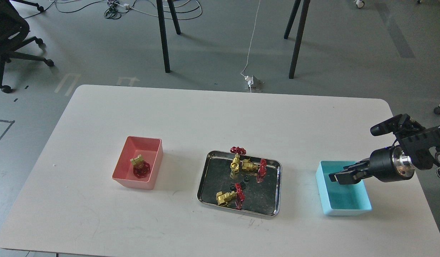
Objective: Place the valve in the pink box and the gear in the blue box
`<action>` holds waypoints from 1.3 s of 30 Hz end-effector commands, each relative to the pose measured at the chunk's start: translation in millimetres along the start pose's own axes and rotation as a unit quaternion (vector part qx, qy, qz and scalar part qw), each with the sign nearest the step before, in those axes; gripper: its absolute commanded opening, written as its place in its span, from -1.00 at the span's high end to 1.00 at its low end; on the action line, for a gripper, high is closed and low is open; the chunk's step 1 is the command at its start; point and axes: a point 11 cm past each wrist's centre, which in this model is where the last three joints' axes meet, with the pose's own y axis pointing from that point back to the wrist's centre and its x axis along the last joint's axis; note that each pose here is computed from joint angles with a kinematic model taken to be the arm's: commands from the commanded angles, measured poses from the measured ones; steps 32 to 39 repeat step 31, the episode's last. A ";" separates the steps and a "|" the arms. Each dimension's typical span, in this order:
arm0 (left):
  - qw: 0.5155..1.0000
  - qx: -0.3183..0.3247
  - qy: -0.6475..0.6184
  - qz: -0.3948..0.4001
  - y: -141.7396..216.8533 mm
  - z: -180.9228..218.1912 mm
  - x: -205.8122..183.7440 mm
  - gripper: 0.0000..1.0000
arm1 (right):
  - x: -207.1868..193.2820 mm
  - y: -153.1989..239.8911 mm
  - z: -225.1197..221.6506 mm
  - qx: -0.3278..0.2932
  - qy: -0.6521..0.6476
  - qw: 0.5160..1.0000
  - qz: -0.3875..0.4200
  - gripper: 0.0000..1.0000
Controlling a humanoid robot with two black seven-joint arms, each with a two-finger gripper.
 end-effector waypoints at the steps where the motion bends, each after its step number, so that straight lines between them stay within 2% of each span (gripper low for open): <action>1: 1.000 0.001 0.003 -0.003 -0.6 0.0 -2.3 -0.98 | 65.0 47.0 -5.8 0.050 -0.100 0.983 0.147 -0.91; 4: 0.999 0.000 0.025 -0.024 -6.7 1.7 -26.3 -0.98 | 118.7 85.6 -17.9 0.127 -0.191 0.935 0.269 -0.91; 7: 0.998 0.001 0.047 -0.043 -19.4 13.4 -53.3 -0.98 | 152.4 113.7 -18.1 0.172 -0.277 0.867 0.376 -0.91; 11: 0.992 0.017 0.077 -0.099 -26.4 19.2 -100.2 -0.98 | 183.9 135.8 -4.7 0.170 -0.384 0.777 0.468 -0.91; 13: 0.985 0.026 0.091 -0.145 -26.0 22.2 -129.1 -0.98 | 194.2 139.6 2.4 0.162 -0.414 0.747 0.494 -0.91; 17: 0.967 0.046 0.124 -0.217 -24.4 31.4 -183.3 -0.99 | 195.7 151.0 29.5 0.123 -0.435 0.717 0.531 -0.90; 23: 0.950 0.046 0.166 -0.262 -20.6 47.4 -237.9 -0.99 | 195.5 153.5 61.3 0.104 -0.490 0.655 0.565 -0.90; 27: 0.946 0.064 0.172 -0.267 -19.8 39.1 -254.8 -0.99 | 203.1 141.6 61.1 0.103 -0.500 0.639 0.575 -0.92; 31: 0.947 0.068 0.171 -0.263 -21.1 36.0 -252.7 -0.99 | 209.4 138.5 47.7 0.122 -0.497 0.642 0.570 -0.97; 39: 0.947 0.068 0.171 -0.263 -21.1 36.0 -252.7 -0.99 | 209.4 138.5 47.7 0.122 -0.497 0.642 0.570 -0.97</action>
